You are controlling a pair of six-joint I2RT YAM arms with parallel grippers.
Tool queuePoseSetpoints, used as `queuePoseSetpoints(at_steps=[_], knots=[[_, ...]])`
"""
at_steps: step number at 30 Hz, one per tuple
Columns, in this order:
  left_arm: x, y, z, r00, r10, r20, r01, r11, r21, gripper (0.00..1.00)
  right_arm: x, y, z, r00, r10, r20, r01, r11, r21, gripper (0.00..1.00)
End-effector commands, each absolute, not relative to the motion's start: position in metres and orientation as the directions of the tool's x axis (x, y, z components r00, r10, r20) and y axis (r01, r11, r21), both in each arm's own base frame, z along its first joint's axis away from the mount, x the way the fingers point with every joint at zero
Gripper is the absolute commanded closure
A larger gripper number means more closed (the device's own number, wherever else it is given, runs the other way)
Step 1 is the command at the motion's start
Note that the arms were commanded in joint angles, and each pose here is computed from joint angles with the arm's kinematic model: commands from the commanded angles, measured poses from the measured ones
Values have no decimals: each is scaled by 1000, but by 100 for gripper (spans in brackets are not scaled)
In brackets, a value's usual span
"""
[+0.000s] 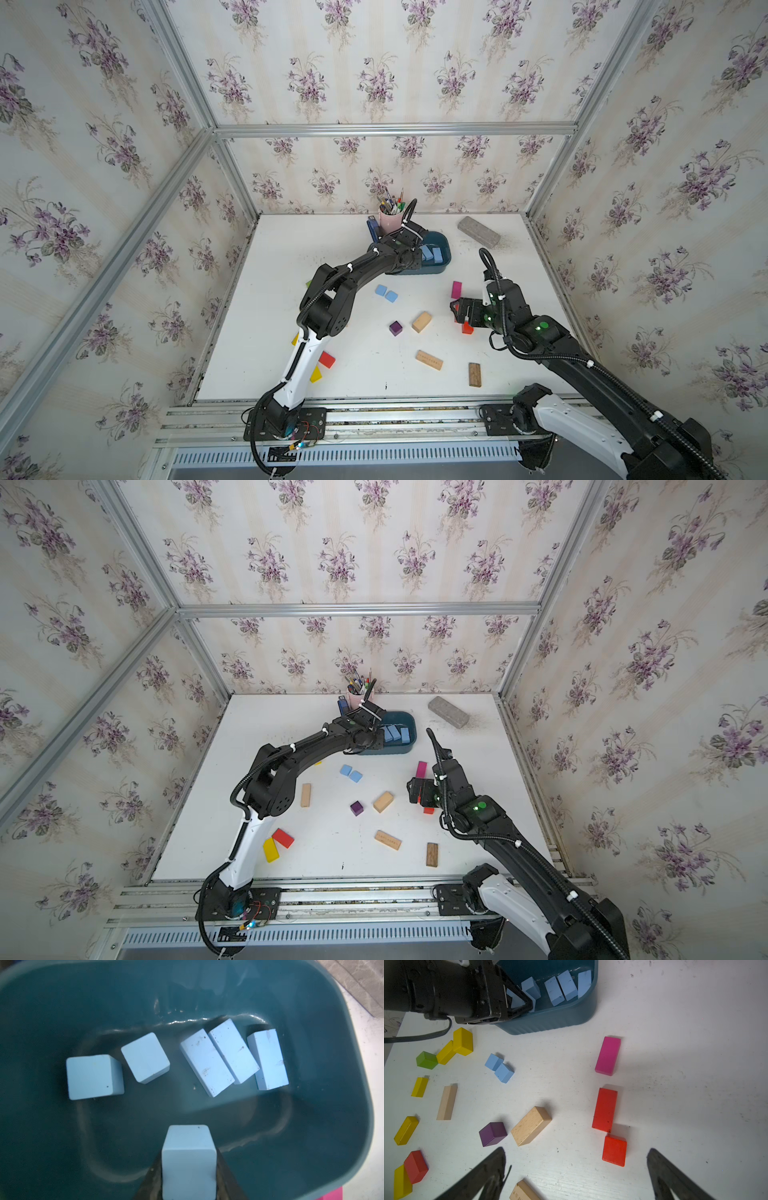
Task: Pick out the blue building blocks
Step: Place the building block in the storage box.
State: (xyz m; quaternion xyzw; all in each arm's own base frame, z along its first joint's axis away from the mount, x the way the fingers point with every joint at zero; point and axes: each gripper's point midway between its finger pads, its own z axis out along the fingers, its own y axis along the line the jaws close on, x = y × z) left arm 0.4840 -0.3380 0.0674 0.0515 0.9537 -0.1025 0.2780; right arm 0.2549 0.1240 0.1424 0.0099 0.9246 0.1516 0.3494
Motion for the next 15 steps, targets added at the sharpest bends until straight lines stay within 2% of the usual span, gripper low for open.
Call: queuePoseSetpoints(at_steps=[1,7,15], knots=[[483,-338,66,-846,31,-533,145,974,-174,55,254,124,141,-756,129,-641,-83,954,289,0],[483,-340,80,-836,33,-548,160,969,-186,34,254,125,139,-760,127,-638,-85,953,291,0],[466,-326,134,-796,58,-603,209,961,-183,22,254,124,141,-756,131,-641,-83,953,292,0]])
